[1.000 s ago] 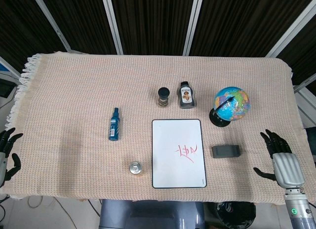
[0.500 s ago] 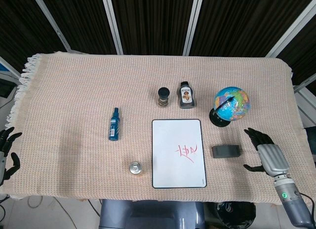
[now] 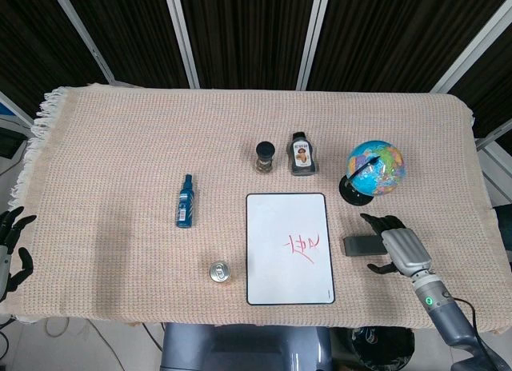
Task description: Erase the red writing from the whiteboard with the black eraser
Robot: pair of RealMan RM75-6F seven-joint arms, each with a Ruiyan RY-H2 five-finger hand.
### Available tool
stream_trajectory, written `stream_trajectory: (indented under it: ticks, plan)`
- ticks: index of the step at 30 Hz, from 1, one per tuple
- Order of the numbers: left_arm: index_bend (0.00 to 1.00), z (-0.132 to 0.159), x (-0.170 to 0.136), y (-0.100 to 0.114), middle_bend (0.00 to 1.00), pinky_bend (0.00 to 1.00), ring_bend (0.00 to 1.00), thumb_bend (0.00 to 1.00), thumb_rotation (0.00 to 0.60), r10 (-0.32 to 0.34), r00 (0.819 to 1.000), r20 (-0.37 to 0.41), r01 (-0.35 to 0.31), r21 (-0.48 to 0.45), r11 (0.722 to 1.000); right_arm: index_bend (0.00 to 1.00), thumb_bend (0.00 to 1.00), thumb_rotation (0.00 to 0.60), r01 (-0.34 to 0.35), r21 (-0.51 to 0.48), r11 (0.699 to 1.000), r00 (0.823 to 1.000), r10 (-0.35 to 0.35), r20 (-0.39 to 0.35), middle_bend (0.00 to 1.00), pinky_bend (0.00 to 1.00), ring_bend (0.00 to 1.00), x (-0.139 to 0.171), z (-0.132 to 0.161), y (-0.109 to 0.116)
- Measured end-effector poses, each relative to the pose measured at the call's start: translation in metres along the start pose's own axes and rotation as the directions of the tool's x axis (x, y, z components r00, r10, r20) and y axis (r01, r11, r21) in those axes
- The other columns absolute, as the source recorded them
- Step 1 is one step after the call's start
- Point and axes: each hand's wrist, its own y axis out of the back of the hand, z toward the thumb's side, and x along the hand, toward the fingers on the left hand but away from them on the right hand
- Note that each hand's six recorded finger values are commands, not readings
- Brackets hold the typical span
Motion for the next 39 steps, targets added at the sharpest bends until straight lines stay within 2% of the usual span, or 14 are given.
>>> stream_trajectory:
  ticks: [7, 16, 23, 31, 39]
  plan:
    - [0.17, 0.0, 0.0, 0.0, 0.04, 0.0, 0.0, 0.74, 0.6, -0.002, 1.0, -0.002, 0.002, 0.002, 1.0, 0.2, 0.34, 0.6, -0.029, 0.002, 1.0, 0.999, 0.029, -0.014, 0.25, 0.2, 0.24, -0.012, 0.009, -0.013]
    - [0.17, -0.001, 0.0, 0.0, 0.04, 0.0, 0.0, 0.74, 0.6, -0.004, 1.0, -0.005, 0.004, 0.005, 1.0, 0.27, 0.35, 0.6, -0.052, 0.028, 0.998, 0.999, 0.052, -0.003, 0.3, 0.22, 0.28, -0.021, 0.007, -0.022]
    - [0.17, -0.001, 0.0, -0.001, 0.04, 0.0, 0.0, 0.74, 0.6, -0.008, 1.0, -0.009, 0.008, 0.008, 1.0, 0.31, 0.35, 0.6, -0.058, 0.039, 0.998, 0.998, 0.057, 0.006, 0.33, 0.24, 0.3, -0.024, 0.003, -0.024]
    - [0.18, -0.001, 0.0, -0.001, 0.04, 0.0, 0.0, 0.74, 0.6, -0.01, 1.0, -0.013, 0.01, 0.011, 1.0, 0.4, 0.35, 0.6, -0.045, 0.042, 0.998, 0.999, 0.044, 0.015, 0.36, 0.25, 0.33, -0.027, -0.003, -0.023]
    - [0.19, -0.002, 0.0, -0.002, 0.04, 0.0, 0.0, 0.74, 0.6, -0.011, 1.0, -0.018, 0.012, 0.014, 1.0, 0.41, 0.35, 0.6, -0.037, 0.044, 0.998, 0.999, 0.036, 0.019, 0.36, 0.25, 0.33, -0.029, -0.006, -0.022]
